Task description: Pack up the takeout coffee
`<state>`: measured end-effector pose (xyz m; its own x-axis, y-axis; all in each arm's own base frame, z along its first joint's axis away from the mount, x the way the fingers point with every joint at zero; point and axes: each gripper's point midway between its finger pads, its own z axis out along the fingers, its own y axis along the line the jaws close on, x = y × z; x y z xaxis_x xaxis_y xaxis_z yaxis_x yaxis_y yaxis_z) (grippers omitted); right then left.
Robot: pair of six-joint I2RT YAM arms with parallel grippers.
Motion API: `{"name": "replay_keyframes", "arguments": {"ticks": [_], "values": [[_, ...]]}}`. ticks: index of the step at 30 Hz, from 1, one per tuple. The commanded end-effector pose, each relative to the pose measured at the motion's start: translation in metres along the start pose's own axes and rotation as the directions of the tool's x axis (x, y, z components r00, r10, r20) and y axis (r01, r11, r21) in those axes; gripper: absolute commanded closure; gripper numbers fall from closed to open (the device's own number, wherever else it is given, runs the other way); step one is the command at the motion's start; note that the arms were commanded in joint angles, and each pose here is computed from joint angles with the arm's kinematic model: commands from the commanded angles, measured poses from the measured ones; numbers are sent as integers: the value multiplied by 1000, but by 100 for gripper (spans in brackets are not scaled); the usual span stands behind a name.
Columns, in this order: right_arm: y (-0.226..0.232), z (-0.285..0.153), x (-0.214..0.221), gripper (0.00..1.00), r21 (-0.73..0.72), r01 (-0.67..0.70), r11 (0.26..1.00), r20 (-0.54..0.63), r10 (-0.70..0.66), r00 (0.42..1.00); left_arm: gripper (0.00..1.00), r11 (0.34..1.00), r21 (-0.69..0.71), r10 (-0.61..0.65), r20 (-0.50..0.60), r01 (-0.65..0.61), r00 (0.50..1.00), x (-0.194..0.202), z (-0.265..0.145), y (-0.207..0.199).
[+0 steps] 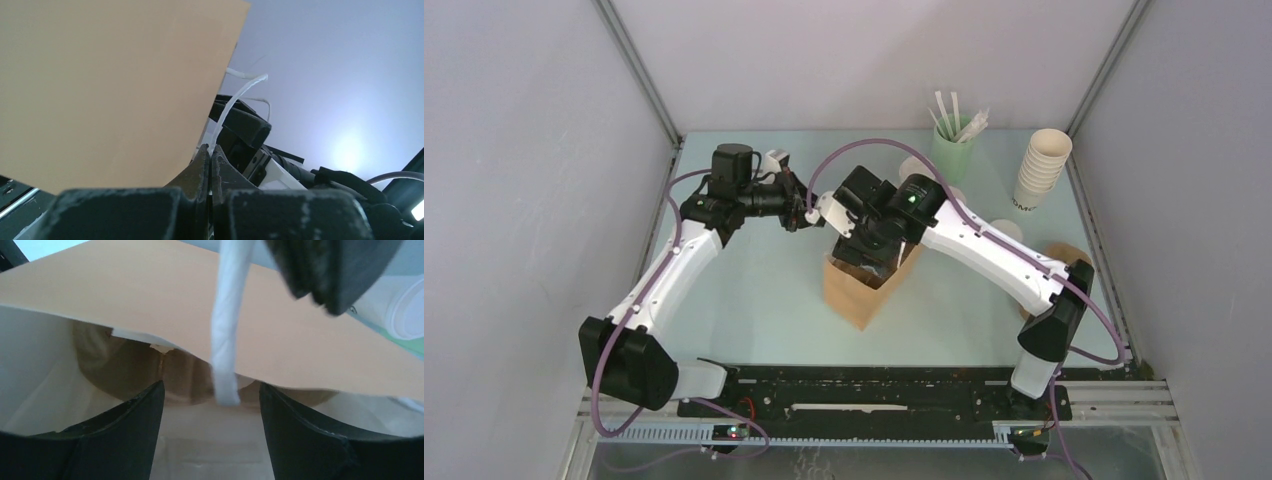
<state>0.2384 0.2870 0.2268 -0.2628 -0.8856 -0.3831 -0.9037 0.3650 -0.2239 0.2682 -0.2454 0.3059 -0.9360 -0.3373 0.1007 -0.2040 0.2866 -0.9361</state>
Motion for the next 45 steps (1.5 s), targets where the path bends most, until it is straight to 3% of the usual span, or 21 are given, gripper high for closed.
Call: {"name": "replay_keyframes", "arguments": {"ticks": [1, 3, 5, 11, 14, 17, 19, 21, 25, 29, 30, 34, 42, 45], "values": [[-4, -22, -19, 22, -13, -46, 999, 81, 47, 996, 100, 994, 75, 85, -30, -83, 996, 9, -11, -29], [-7, -35, -26, 21, -22, -80, 997, 120, 82, 989, 100, 994, 75, 86, -30, -83, 996, 9, -12, -29], [-11, -47, -34, 2, -24, -111, 994, 160, 114, 981, 100, 993, 76, 88, -31, -85, 996, 9, -12, -29], [-27, -87, -46, 0, 30, -207, 978, 236, 195, 952, 100, 993, 70, 93, -14, -92, 996, 9, -15, -28], [-43, -119, -58, 0, 81, -330, 940, 355, 282, 891, 100, 994, 52, 93, 9, -94, 996, 7, -17, -24], [-72, -166, -59, 0, 71, -670, 739, 526, 543, 655, 100, 994, 50, 97, 28, -98, 995, 6, -19, -24], [-71, -200, -51, 0, -113, -804, 583, 551, 710, 438, 100, 994, 46, 102, 43, -104, 994, 5, -21, -25], [-68, -217, -39, 0, -303, -851, 430, 488, 836, 249, 100, 994, 38, 103, 60, -106, 993, 4, -22, -24], [-61, -203, -26, 0, -590, -793, 151, 273, 962, -20, 100, 992, 32, 122, 104, -126, 987, 3, -25, -25], [-62, -186, -7, 0, -588, -809, -12, 219, 960, -173, 100, 988, 31, 143, 131, -148, 981, 2, -29, -29], [-63, -182, 0, 0, -565, -824, -44, 216, 956, -199, 100, 987, 33, 148, 144, -155, 978, 1, -30, -32], [-52, -157, -9, 1, -584, -808, -76, 138, 972, -191, 100, 985, 37, 159, 161, -167, 974, 1, -33, -36], [-60, -104, -60, 6, -554, -833, 9, 258, 952, -162, 100, 981, 27, 184, 175, -191, 967, 5, -38, -34], [-68, -93, -64, 20, -500, -864, 62, 350, 927, -136, 100, 975, 16, 214, 203, -222, 956, 4, -41, -37]]}}
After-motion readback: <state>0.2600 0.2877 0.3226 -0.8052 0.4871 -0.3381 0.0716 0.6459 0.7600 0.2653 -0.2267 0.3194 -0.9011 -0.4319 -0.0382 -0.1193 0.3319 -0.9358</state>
